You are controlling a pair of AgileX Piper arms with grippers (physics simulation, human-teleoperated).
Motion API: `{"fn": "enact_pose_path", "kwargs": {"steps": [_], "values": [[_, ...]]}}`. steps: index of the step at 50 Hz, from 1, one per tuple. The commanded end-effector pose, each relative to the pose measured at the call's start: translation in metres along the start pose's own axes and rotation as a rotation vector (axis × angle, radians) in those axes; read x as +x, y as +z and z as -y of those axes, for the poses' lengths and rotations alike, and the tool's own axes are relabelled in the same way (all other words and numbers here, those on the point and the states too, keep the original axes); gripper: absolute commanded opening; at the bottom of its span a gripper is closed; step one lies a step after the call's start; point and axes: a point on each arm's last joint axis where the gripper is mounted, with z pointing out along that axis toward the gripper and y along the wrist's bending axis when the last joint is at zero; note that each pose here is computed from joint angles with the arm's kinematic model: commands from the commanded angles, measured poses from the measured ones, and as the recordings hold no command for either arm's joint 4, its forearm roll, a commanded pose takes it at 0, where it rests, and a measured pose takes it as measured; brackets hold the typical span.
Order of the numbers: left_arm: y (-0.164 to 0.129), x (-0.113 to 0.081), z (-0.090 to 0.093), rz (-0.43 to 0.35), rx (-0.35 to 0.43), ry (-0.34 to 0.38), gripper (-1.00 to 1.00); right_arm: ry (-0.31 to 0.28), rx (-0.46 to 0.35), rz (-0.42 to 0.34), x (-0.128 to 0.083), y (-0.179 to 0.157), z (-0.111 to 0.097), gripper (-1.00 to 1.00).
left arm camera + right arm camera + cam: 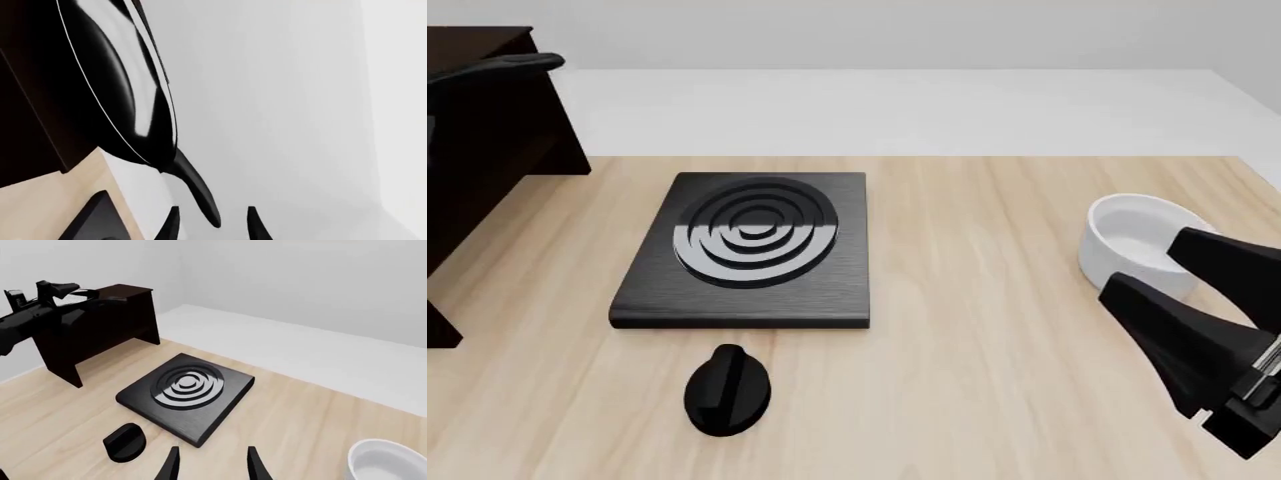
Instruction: Put the frying pan on the cabinet shelf.
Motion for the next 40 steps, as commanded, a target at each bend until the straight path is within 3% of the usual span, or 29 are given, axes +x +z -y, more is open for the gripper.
{"fn": "enact_pose_path", "kwargs": {"steps": [1,5,8,10,17,20,23,29,34,35,40], "values": [[-0.02,0.0,0.021,-0.024,0.025,0.025,1.0,-0.004,-0.008,-0.002,0.001,0.001,-0.001,1.0],[-0.032,0.0,0.033,-0.038,0.04,0.037,1.0,-0.001,-0.004,0.0,0.001,0.0,0.0,1.0],[-0.035,-0.002,0.047,-0.056,0.014,0.153,1.0,-0.005,-0.008,-0.001,0.001,0.0,-0.001,1.0],[-0.038,-0.002,0.048,-0.068,0.0,0.196,1.0,-0.009,-0.01,-0.004,0.003,0.001,-0.001,1.0],[-0.065,0.006,0.043,-0.12,-0.006,0.238,1.0,-0.008,-0.01,-0.002,0.005,0.0,-0.001,1.0],[-0.078,0.006,0.047,-0.134,0.007,0.255,1.0,-0.054,-0.001,0.015,0.004,-0.004,0.0,1.0],[-0.093,0.004,0.062,-0.165,0.025,0.325,1.0,-0.103,0.005,0.019,0.004,-0.006,0.0,1.0],[-0.117,0.003,0.079,-0.233,0.054,0.434,1.0,-0.096,0.009,0.026,0.0,-0.009,0.001,1.0],[-0.124,0.003,0.079,-0.262,0.047,0.513,1.0,-0.113,0.015,0.033,-0.001,-0.014,0.001,1.0],[-0.124,0.002,0.085,-0.271,0.048,0.591,1.0,-0.115,0.013,0.032,-0.001,-0.014,0.001,1.0],[-0.138,0.003,0.082,-0.312,0.065,0.629,1.0,-0.113,0.018,0.039,-0.003,-0.017,0.001,1.0]]}}
